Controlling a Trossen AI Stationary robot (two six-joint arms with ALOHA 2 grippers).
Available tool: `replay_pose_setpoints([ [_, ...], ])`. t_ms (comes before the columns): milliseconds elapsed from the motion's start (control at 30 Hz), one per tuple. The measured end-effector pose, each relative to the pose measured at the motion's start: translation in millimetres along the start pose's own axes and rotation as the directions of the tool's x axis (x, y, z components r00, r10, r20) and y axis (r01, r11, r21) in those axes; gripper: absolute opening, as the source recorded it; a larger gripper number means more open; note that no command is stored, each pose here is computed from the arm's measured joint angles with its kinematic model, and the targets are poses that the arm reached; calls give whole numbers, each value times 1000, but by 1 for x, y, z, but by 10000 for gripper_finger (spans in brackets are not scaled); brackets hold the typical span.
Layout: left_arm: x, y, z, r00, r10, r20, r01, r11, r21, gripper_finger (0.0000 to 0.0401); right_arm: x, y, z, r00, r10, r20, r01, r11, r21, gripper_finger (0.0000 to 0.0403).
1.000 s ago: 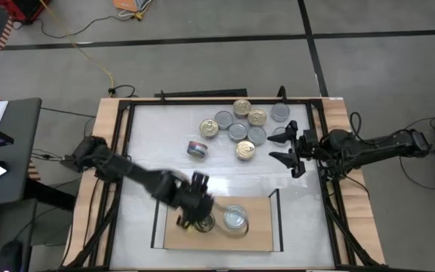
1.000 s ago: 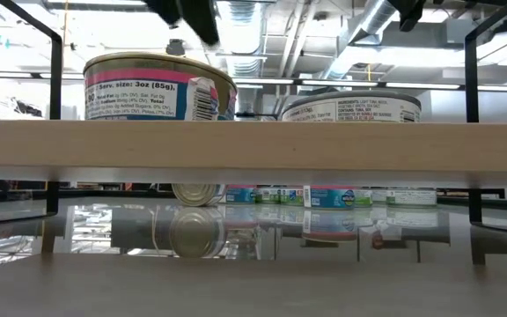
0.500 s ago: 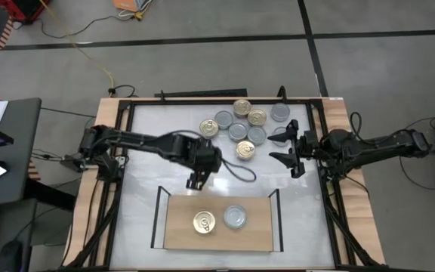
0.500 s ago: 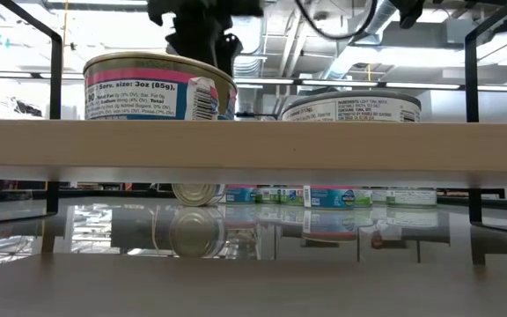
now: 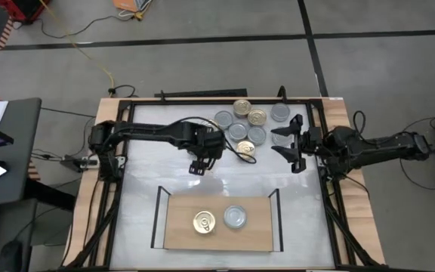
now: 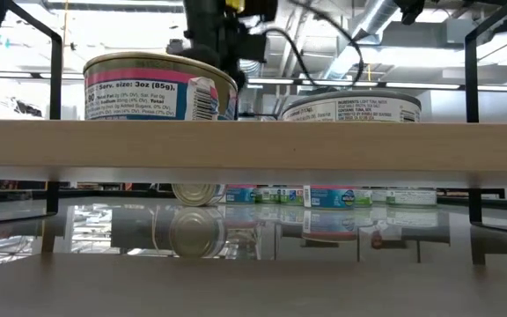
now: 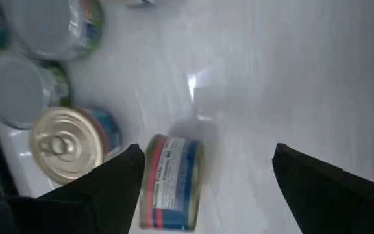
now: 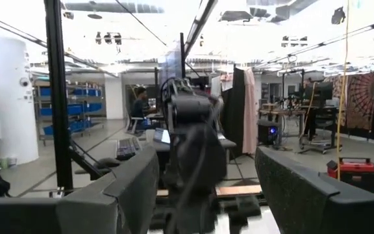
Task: Stack canned seafood by type on shelf
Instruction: Stack the blue tuna can on top of the blue tuna can on the shelf
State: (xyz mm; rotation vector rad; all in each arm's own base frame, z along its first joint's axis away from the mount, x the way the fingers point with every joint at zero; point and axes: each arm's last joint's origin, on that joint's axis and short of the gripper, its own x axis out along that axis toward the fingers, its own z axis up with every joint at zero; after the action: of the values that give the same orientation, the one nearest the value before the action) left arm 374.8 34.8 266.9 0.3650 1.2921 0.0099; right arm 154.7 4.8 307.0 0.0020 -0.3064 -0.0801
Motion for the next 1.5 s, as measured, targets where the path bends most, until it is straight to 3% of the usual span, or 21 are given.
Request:
replay_pose_setpoints([
  [267,37,10,-4,992,2,-124,5,998,55,327,-3,5,3,999,35,15,-35,999,-15,282],
  [733,59,28,-19,970,-45,-237,56,998,38,322,-3,5,3,999,37,15,-37,999,-21,282],
  [867,59,27,-20,965,-52,-258,67,997,49,287,-3,5,3,999,37,15,-37,999,-25,282],
  [1033,58,25,-20,962,-34,-270,59,994,87,191,-3,5,3,999,36,15,-36,999,-25,282],
  [1067,58,23,-19,962,-34,-272,63,993,98,188,-3,5,3,999,36,15,-36,999,-25,282],
  [1267,43,9,-14,951,-28,-309,80,984,157,188,-3,5,3,999,36,8,-36,999,-26,282],
  [1400,9,0,-3,950,-19,-312,62,990,130,188,-3,5,2,999,37,5,-36,998,-42,282],
  [1500,-20,-20,8,966,-14,-258,48,991,124,188,-3,5,2,999,37,0,-37,998,-50,282],
])
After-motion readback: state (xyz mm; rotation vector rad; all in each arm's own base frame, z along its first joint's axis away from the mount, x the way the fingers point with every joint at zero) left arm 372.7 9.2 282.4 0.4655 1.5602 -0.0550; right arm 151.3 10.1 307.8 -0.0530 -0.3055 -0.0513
